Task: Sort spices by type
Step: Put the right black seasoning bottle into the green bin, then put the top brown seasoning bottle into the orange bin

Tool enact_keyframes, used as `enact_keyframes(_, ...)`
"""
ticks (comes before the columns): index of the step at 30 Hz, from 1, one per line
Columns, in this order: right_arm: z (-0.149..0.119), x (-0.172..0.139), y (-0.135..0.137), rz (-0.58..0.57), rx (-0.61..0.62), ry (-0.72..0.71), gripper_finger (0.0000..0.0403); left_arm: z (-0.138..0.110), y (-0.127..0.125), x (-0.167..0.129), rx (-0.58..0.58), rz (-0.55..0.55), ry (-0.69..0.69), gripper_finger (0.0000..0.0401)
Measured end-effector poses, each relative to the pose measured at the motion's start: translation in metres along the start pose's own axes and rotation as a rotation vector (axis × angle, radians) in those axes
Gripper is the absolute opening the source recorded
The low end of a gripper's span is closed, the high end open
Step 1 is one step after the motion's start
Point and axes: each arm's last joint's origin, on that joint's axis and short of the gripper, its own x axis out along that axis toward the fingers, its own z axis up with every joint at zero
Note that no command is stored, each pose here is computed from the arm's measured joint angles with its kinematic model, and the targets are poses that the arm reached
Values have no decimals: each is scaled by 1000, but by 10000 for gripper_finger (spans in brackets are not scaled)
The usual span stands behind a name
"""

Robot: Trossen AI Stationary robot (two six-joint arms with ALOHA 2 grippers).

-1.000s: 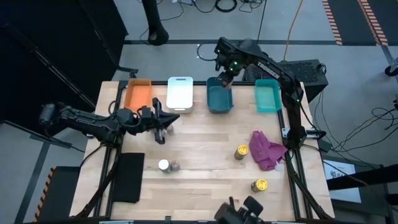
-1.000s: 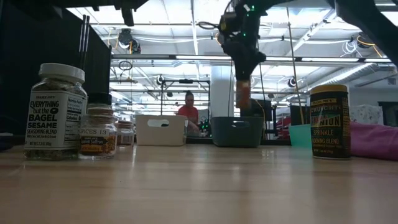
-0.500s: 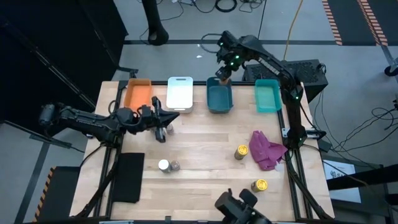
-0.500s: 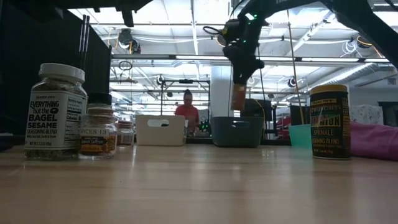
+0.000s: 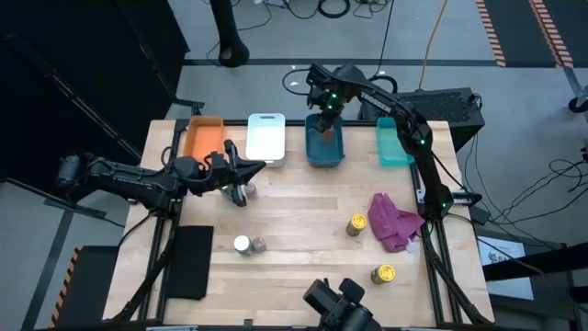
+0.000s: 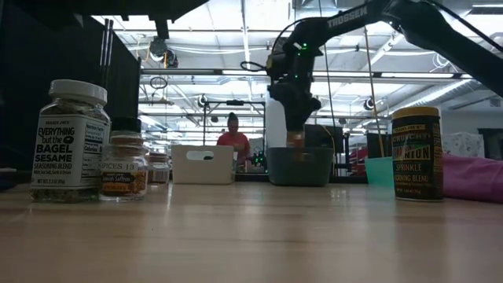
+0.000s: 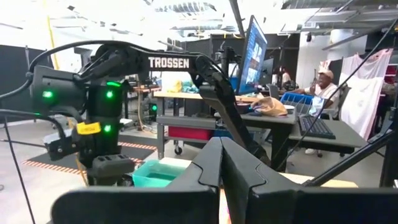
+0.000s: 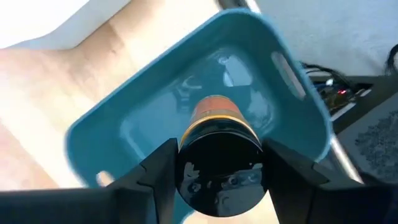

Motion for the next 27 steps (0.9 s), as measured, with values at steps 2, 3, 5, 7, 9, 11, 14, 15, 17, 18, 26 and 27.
enact_keyframes(2,3,6,-1,-3,-2,-5,178,0,0,0,0,-2,1,11)
enact_keyframes(3,4,8,-2,-4,-2,-10,178,0,0,0,0,-4,3,11)
enact_keyframes(5,6,13,-2,-5,-7,-11,178,-1,0,0,1,-5,6,11)
enact_keyframes(7,6,17,-2,-3,-19,-2,178,-1,0,0,1,-5,9,11)
enact_keyframes(9,7,19,-2,-2,-28,-2,188,-1,0,0,1,-5,11,11)
enact_keyframes(11,8,19,-2,-3,-31,-11,205,-1,0,0,1,-5,10,11)
enact_keyframes(14,12,19,0,-5,-35,-47,222,-1,0,0,2,-5,15,11)
enact_keyframes(15,12,19,0,-6,-36,-50,225,-2,0,0,3,-5,17,11)
enact_keyframes(17,13,19,1,-5,-35,-58,227,-2,0,0,2,-5,17,11)
enact_keyframes(18,13,19,1,-5,-34,-58,227,-2,0,0,2,-5,17,11)
enact_keyframes(26,14,16,2,-26,-36,-78,227,-2,0,0,3,-5,19,11)
enact_keyframes(27,14,14,2,-43,-35,-83,227,-2,0,0,3,-6,21,11)
